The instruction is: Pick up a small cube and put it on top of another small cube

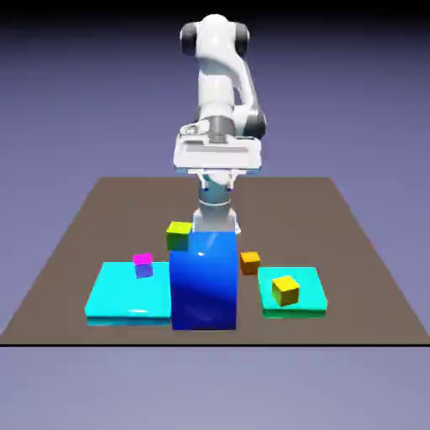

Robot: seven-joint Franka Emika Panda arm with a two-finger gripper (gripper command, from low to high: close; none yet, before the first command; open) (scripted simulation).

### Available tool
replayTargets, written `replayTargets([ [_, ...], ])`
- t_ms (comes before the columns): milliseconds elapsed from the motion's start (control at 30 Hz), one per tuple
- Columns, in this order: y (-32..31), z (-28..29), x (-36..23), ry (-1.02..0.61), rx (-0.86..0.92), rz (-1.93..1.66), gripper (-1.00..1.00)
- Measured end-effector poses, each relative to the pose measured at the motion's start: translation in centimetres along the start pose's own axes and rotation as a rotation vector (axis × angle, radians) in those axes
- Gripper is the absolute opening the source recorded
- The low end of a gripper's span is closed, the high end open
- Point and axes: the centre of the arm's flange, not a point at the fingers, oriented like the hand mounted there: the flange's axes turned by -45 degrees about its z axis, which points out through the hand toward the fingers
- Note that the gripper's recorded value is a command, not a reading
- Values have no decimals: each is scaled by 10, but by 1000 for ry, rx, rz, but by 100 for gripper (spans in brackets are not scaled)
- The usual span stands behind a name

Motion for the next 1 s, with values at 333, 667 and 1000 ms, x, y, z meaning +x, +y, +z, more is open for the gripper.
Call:
replayTargets([
  [333,-150,86,-154,-735,154,-214,0],
  [667,-122,120,-294,-1105,64,-134,0],
  [1000,-121,138,-322,-1105,64,-132,-100],
])
